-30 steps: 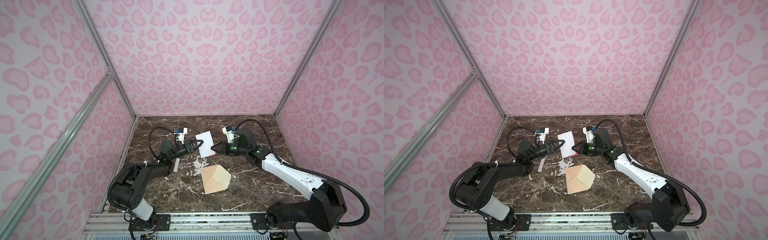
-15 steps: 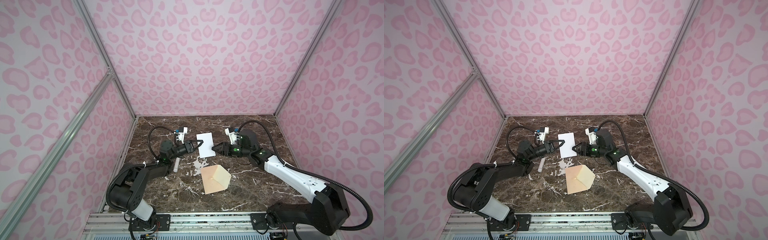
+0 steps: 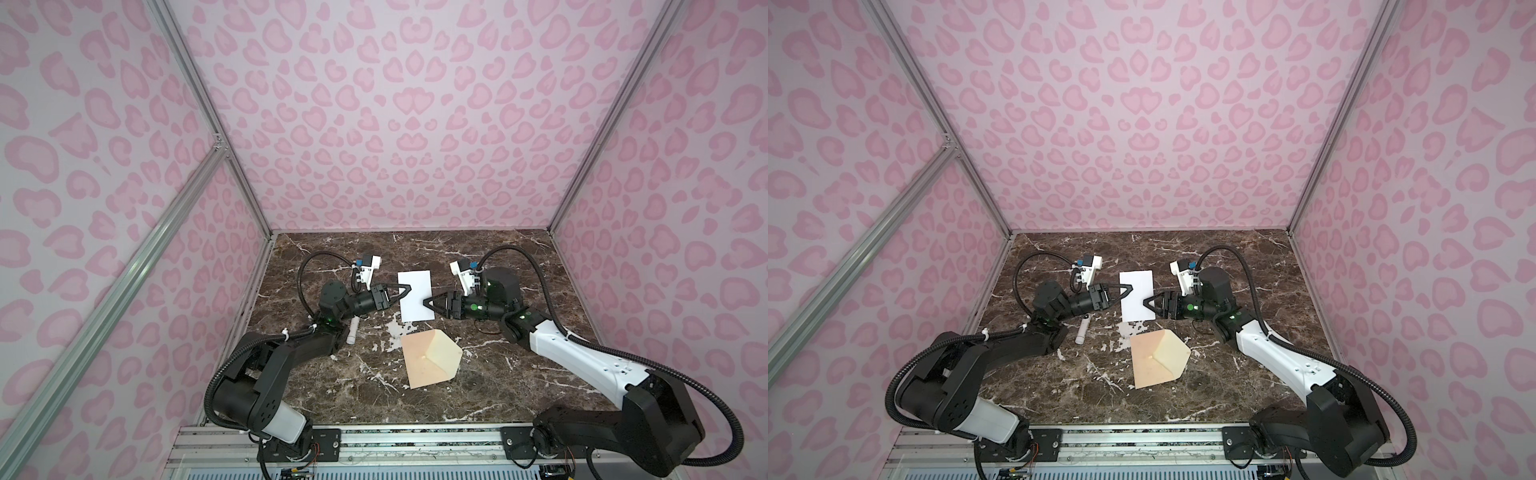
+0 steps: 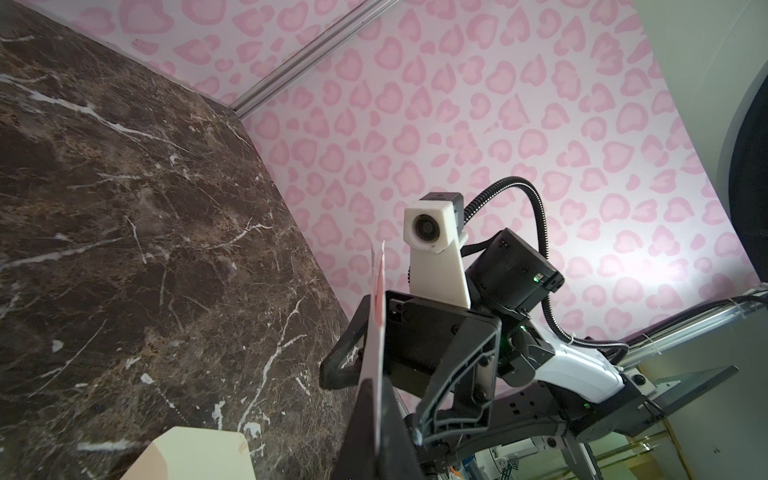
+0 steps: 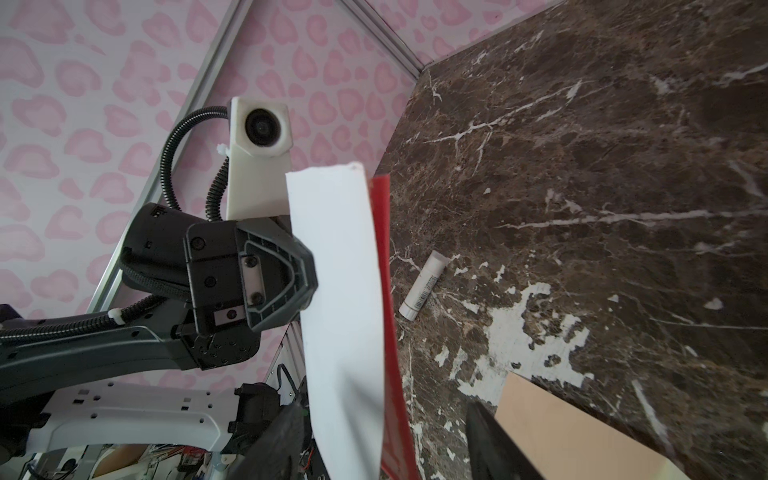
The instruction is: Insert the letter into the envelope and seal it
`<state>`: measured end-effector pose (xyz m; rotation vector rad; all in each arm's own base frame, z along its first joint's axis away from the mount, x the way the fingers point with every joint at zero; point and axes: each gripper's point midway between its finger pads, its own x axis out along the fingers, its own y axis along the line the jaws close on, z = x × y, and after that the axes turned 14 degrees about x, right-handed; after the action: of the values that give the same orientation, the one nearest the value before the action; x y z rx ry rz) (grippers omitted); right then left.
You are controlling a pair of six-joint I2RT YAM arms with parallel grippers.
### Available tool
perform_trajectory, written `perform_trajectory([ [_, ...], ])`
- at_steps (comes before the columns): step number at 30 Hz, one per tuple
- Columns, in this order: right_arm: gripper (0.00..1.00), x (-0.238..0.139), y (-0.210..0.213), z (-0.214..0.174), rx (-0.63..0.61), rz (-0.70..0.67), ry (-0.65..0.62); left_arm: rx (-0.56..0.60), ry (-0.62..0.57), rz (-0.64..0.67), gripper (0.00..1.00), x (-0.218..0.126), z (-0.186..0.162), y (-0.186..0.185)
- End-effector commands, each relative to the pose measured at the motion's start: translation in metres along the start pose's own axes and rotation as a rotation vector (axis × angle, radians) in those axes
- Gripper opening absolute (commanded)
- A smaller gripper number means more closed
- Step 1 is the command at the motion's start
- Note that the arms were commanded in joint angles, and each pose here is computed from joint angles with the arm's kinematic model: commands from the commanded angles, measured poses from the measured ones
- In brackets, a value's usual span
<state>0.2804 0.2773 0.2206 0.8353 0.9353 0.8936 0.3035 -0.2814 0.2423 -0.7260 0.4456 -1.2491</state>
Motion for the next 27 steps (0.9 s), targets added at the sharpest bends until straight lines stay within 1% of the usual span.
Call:
perform_trajectory([
  [1,0.64,-0.003,0.027,0.005,-0.072,0.120,-0.022,0.029,0.007,-0.033,0.04,0.002,0.001,-0.010],
  [13,0.56,0.001,0.030,0.000,-0.059,0.168,-0.001,0.039,0.008,-0.064,0.04,0.007,0.001,-0.018],
  [18,0.49,0.004,0.032,-0.003,-0.046,0.186,0.015,0.042,0.006,-0.073,0.04,0.007,0.001,-0.020],
  [27,0.34,0.006,0.028,-0.008,-0.014,0.197,0.033,0.051,0.003,-0.080,0.04,0.007,0.003,-0.022],
])
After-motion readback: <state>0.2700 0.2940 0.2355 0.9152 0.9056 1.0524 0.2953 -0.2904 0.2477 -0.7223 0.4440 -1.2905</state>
